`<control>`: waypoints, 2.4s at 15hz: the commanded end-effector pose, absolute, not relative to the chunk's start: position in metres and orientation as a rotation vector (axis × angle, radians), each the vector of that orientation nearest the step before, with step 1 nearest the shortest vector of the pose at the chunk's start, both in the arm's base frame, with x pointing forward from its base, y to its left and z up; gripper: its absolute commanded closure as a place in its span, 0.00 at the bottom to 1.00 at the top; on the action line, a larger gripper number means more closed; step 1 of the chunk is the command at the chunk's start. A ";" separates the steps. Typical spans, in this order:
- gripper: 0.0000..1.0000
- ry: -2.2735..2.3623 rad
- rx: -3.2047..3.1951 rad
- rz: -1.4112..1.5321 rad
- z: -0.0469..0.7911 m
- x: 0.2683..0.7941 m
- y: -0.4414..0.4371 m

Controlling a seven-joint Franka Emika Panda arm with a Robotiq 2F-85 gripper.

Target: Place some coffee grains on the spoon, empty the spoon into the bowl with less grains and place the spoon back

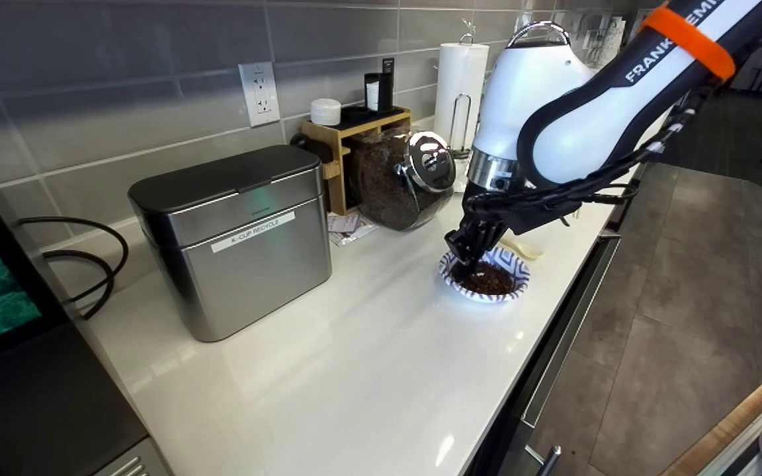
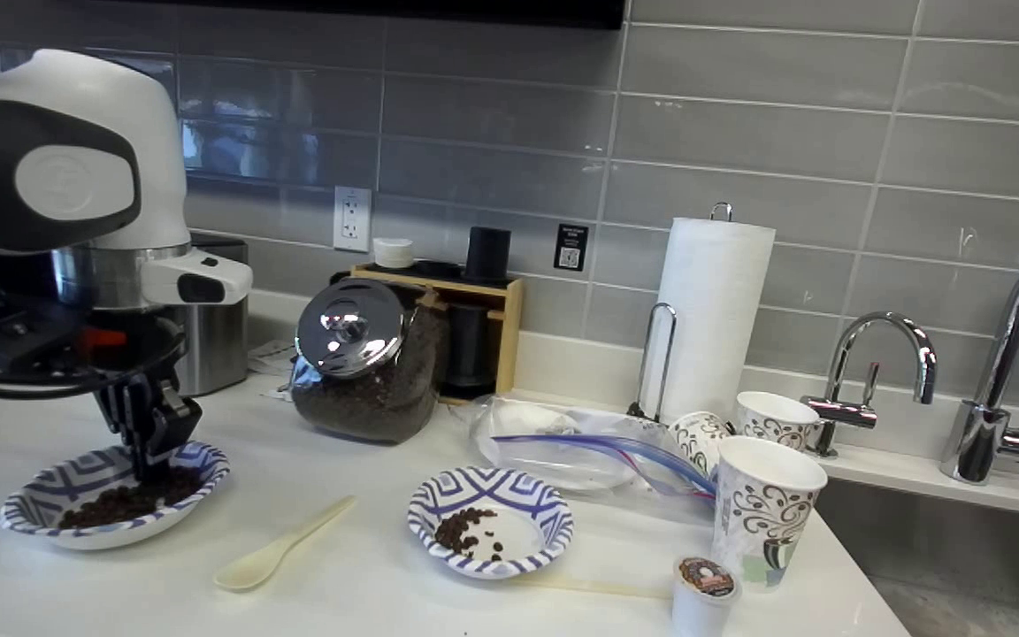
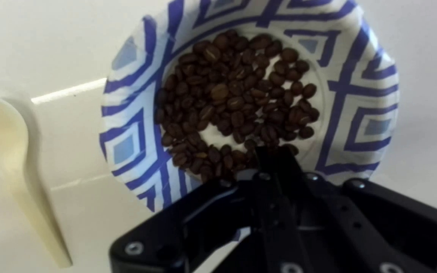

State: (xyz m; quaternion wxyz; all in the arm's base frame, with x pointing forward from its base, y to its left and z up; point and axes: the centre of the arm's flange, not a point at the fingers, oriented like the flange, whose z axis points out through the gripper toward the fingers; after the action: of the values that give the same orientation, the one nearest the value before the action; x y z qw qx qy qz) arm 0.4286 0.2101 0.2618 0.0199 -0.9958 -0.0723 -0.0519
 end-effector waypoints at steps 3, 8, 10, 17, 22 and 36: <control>0.98 -0.229 -3.113 -0.152 0.302 0.418 0.192; 0.98 -0.261 -3.171 -0.079 0.335 0.401 0.172; 0.98 -0.265 -3.201 -0.056 0.341 0.395 0.157; 0.98 -0.295 -3.271 -0.088 0.333 0.383 0.091; 0.91 -0.253 -3.276 -0.045 0.326 0.391 0.077; 0.98 -0.227 -3.202 -0.090 0.282 0.420 0.052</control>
State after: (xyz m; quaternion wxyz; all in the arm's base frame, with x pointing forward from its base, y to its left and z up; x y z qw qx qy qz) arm 0.4069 0.0546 0.2973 -0.0513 -0.9964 -0.0642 -0.0205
